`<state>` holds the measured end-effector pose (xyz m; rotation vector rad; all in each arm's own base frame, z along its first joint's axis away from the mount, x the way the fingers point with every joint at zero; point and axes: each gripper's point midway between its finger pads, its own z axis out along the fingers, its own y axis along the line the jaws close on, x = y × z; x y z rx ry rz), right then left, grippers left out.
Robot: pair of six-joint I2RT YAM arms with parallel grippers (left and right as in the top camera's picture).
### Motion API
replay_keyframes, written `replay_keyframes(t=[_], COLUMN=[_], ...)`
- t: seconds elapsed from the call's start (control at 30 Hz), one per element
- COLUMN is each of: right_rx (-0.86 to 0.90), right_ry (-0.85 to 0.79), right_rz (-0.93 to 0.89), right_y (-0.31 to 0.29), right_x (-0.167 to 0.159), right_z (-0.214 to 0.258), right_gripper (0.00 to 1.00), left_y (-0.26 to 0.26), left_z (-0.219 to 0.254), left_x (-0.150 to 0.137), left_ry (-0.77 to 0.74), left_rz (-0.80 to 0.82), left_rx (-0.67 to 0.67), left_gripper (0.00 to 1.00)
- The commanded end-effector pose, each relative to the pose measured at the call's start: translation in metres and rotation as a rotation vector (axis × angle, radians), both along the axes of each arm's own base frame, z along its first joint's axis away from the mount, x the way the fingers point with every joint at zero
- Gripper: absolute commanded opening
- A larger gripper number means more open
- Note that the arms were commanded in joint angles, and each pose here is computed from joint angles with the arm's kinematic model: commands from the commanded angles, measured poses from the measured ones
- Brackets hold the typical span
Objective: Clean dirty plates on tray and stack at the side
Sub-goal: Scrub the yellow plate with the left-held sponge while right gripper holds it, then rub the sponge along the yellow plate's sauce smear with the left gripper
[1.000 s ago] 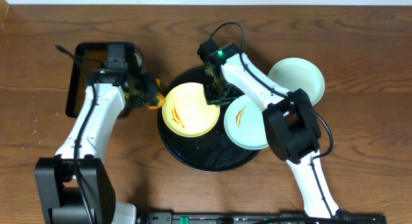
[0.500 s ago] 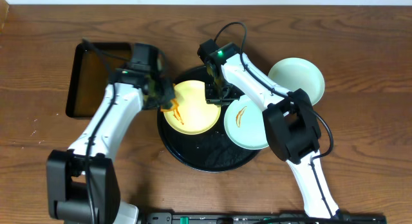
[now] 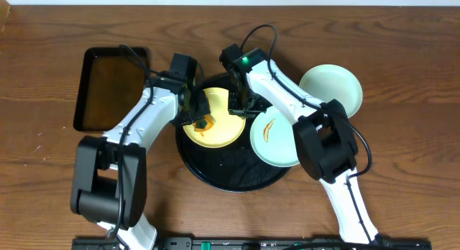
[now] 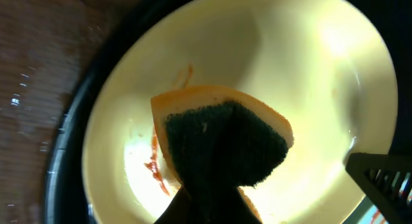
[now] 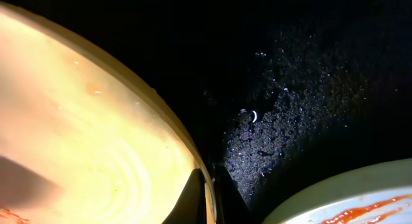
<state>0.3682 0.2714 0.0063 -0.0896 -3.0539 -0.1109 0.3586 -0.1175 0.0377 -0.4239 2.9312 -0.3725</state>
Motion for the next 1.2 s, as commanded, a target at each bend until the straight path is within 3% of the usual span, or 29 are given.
replay_keyframes(t=[0.0, 0.37, 0.53, 0.83, 0.97, 1.17], right_rx=[-0.074, -0.072, -0.072, -0.081, -0.100, -0.107], right_ry=[-0.027, -0.036, -0.036, -0.037, -0.037, -0.037], right_rz=[-0.052, -0.053, -0.052, -0.051, -0.050, -0.050], right_y=[-0.010, -0.010, -0.010, -0.012, -0.016, -0.017], right_x=[0.007, 0.009, 0.009, 0.009, 0.008, 0.008], right_z=[-0.014, -0.014, -0.014, -0.014, -0.014, -0.014], right_gripper=[0.02, 0.01, 0.01, 0.01, 0.02, 0.01], left_y=[-0.007, -0.020, -0.042, -0.041, -0.028, 0.041], left_z=[0.001, 0.002, -0.006, -0.046, -0.059, -0.069], left_x=[0.003, 0.010, 0.011, 0.002, -0.002, -0.009], left_ry=[0.013, 0.010, 0.018, 0.091, 0.111, 0.148], left_rz=[0.070, 0.109, 0.006, -0.048, -0.078, 0.016], left_rx=[-0.046, -0.125, -0.225, -0.191, -0.130, 0.176], left_gripper=[0.08, 0.08, 0.08, 0.08, 0.08, 0.08])
